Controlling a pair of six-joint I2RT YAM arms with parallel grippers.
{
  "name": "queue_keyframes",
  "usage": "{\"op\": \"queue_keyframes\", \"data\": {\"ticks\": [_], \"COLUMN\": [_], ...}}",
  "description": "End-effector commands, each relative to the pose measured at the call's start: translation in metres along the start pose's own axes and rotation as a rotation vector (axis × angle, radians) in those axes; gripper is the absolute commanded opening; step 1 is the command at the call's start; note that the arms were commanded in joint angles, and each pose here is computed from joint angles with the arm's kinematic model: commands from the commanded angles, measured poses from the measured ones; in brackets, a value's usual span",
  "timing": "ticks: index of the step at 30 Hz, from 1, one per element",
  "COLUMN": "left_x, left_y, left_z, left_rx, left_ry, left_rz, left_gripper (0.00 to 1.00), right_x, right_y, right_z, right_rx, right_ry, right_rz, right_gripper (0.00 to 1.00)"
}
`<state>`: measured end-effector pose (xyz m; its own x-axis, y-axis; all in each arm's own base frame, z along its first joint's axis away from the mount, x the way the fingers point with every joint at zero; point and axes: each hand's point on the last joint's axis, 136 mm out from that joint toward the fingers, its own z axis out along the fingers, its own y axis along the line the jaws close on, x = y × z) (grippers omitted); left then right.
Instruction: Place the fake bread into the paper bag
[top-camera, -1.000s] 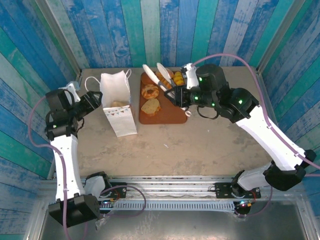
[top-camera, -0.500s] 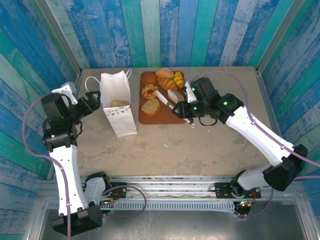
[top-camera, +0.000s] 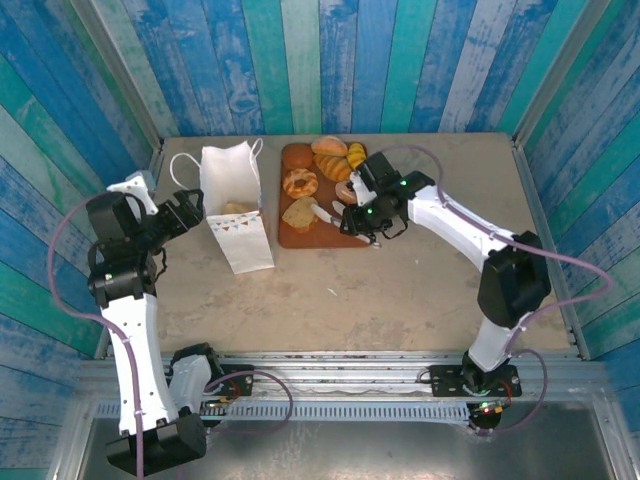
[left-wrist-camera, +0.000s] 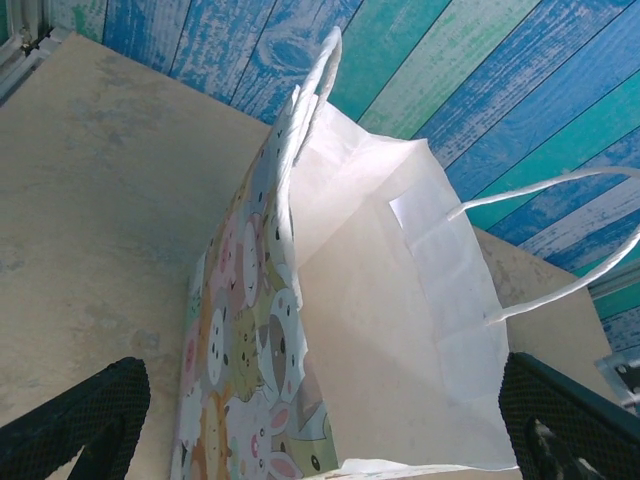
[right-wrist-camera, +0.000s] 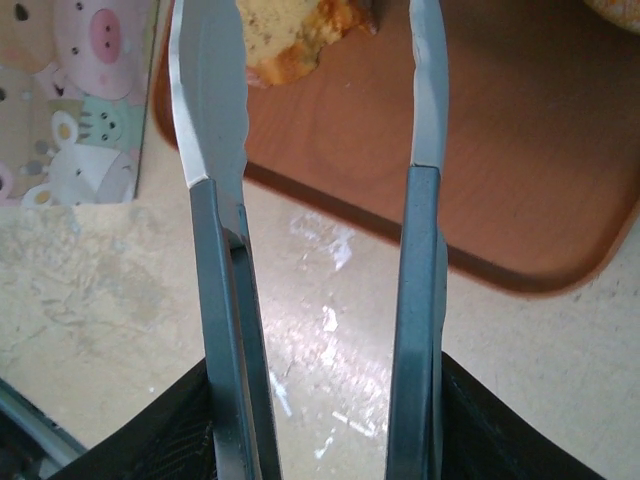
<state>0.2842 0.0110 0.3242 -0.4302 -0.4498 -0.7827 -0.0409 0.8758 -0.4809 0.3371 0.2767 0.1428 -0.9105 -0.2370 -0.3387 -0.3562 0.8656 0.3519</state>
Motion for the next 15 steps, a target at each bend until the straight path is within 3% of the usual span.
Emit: {"op": "queue_keyframes", "data": {"ticks": [1, 15], "left_x": [0.003, 0.009], "left_y": [0.008, 0.012], "left_z": [-0.001, 0.007], "left_rx": [-0.035, -0.035], "left_ry": [0.001, 0.038], "left_rz": [0.018, 0.047], "left_gripper": [0.94, 0.94], "right_x": [-0.020, -0.038], "right_y": [-0.004, -0.013], "right_z": [0.004, 0.059], "right_rx": [-0.020, -0.088], "right_ry": [-0.008, 0.118], "right_rz": [-0.037, -0.036], "right_gripper": [0.51, 0.47]}}
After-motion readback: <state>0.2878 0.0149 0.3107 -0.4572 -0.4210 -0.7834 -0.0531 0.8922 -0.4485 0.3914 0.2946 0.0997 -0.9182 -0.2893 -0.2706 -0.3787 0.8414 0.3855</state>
